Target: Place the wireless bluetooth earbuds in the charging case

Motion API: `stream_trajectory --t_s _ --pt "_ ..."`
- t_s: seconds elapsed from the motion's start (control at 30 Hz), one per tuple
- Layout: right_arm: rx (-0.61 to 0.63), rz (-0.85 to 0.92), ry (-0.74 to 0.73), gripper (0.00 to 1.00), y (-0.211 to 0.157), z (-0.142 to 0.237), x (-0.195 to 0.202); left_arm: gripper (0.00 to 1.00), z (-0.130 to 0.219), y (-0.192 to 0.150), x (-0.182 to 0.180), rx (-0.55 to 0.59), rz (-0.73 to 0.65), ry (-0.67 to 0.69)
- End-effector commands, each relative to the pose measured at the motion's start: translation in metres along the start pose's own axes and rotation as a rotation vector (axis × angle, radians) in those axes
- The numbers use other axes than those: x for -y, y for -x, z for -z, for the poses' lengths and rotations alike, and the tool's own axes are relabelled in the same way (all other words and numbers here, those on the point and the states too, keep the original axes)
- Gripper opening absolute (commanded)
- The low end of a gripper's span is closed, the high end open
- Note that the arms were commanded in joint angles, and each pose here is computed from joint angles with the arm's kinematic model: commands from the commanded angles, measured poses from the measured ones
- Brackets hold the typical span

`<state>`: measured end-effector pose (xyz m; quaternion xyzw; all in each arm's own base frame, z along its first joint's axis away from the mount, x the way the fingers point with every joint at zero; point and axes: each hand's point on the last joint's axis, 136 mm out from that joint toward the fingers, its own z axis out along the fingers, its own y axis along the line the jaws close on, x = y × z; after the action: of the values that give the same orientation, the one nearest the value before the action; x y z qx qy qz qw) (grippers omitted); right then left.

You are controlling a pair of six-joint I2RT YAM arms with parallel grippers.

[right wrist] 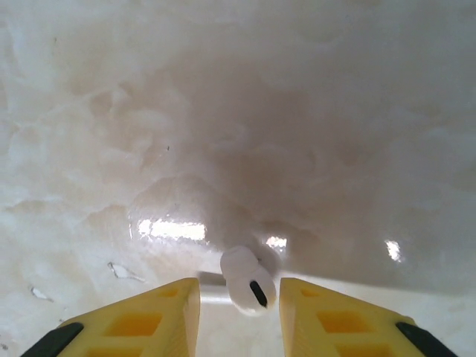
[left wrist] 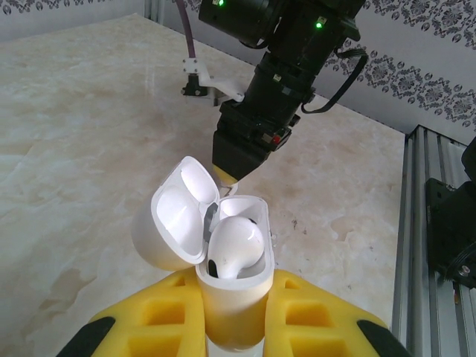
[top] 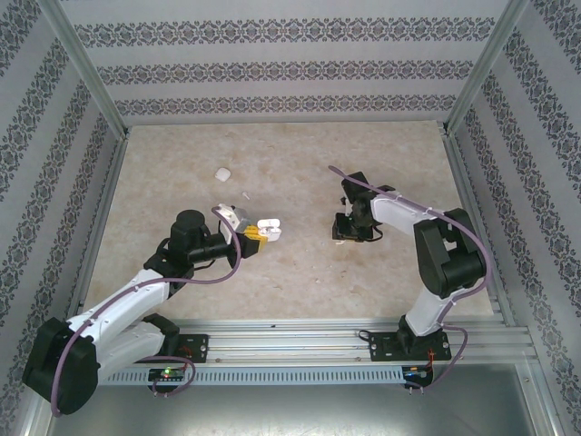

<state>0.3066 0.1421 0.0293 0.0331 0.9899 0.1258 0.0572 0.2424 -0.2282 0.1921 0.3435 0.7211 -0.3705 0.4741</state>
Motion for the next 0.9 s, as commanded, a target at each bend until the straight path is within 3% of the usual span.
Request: stream_trajectory --t_s 0.0,0.33,0.87 --pt "-0.002 -0.031 -0.002 0.34 -0.007 0.012 0.0 0.0 0.001 0.011 0.005 0.028 -0.04 -0.011" --pt "0.039 -0.314 0.053 0.34 -0.014 0.006 0.001 0.0 0.001 0.01 0.006 0.029 -0.041 -0.015" --pt "0.049 -0.349 0.036 0.3 -0.005 -0.012 0.004 0.0 0.0 0.007 0.005 0.014 -0.055 -0.017"
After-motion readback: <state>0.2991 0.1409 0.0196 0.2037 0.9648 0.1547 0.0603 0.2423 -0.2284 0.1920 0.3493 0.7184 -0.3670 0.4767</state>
